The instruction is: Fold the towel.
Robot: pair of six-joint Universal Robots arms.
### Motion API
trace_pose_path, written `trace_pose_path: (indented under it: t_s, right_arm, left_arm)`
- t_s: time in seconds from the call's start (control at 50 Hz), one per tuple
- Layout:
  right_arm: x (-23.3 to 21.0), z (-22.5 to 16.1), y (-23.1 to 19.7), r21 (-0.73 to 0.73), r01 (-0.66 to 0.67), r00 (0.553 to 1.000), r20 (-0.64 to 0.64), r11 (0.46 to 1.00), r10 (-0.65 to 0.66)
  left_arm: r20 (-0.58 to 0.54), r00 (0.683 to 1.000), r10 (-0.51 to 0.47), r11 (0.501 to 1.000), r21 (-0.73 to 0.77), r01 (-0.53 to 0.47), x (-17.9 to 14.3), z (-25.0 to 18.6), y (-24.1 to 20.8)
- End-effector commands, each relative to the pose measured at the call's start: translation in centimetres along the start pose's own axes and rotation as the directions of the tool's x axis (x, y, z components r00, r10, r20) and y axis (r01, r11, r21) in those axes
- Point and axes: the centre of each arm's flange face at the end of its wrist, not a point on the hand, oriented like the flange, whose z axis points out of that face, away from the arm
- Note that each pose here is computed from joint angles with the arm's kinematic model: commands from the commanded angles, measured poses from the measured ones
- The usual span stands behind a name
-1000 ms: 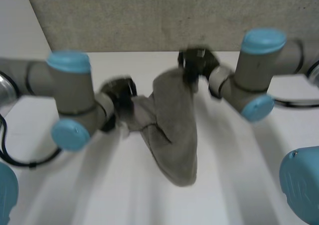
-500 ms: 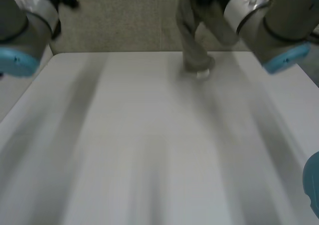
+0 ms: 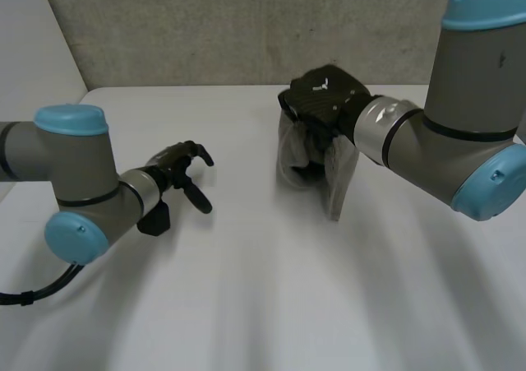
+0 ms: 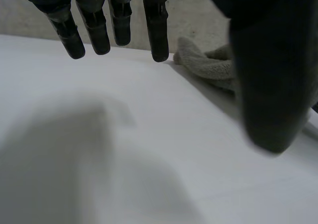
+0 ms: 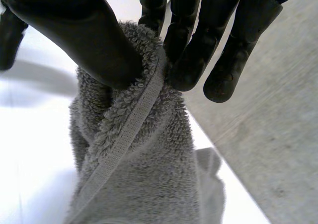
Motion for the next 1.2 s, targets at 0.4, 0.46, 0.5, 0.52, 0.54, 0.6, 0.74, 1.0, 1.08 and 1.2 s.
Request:
trace_pose_path:
  t_s: [0.4,0.46,0.5,0.52,0.54,0.6,0.74,1.0,1.08,1.2]
  right_arm:
    - [-4.3,-6.0,-8.0,0.139,-0.054,0.995,-0.079,0.989,0.065]
    - [-5.1,-6.2,-7.7,0.123,-0.056,0.995,-0.071,0.991,0.065]
    - [-5.6,-6.4,-7.6,0.117,-0.056,0.996,-0.064,0.992,0.064]
    - [-6.0,-6.8,-7.6,0.115,-0.057,0.996,-0.057,0.992,0.064]
    - [-6.0,-7.3,-7.8,0.121,-0.055,0.996,-0.059,0.991,0.062]
    - [-5.9,-7.7,-8.0,0.13,-0.053,0.996,-0.065,0.99,0.062]
    - [-5.1,-9.4,-8.9,0.164,-0.036,0.994,-0.096,0.986,0.052]
    - [-0.9,-9.7,-11.0,0.236,0.029,0.976,-0.215,0.971,0.024]
    - [-0.1,-9.6,-11.5,0.253,0.04,0.971,-0.239,0.967,0.023]
    - [-0.2,-9.5,-11.1,0.241,0.028,0.972,-0.233,0.97,0.03]
  left_arm:
    - [-0.156,0.924,-0.349,0.935,-0.125,0.332,8.0,-2.8,4.3]
    - [-0.172,0.917,-0.36,0.932,-0.1,0.348,8.1,-2.9,4.1]
    - [-0.181,0.915,-0.359,0.933,-0.086,0.349,8.1,-2.8,4.1]
    - [-0.191,0.914,-0.357,0.934,-0.074,0.35,8.1,-2.7,4.1]
    - [-0.197,0.914,-0.355,0.935,-0.063,0.35,8.1,-2.7,4.1]
    - [-0.196,0.914,-0.355,0.935,-0.052,0.352,7.9,-2.6,4.1]
    - [-0.094,0.927,-0.363,0.928,0.047,0.369,5.9,-2.4,3.3]
    - [-0.048,0.965,-0.257,0.942,0.209,0.261,2.9,-1.6,-2.4]
    - [-0.019,0.978,-0.206,0.925,0.322,0.201,0.9,-2.0,-6.8]
    - [-0.025,0.98,-0.199,0.888,0.418,0.191,0.2,-3.7,-10.7]
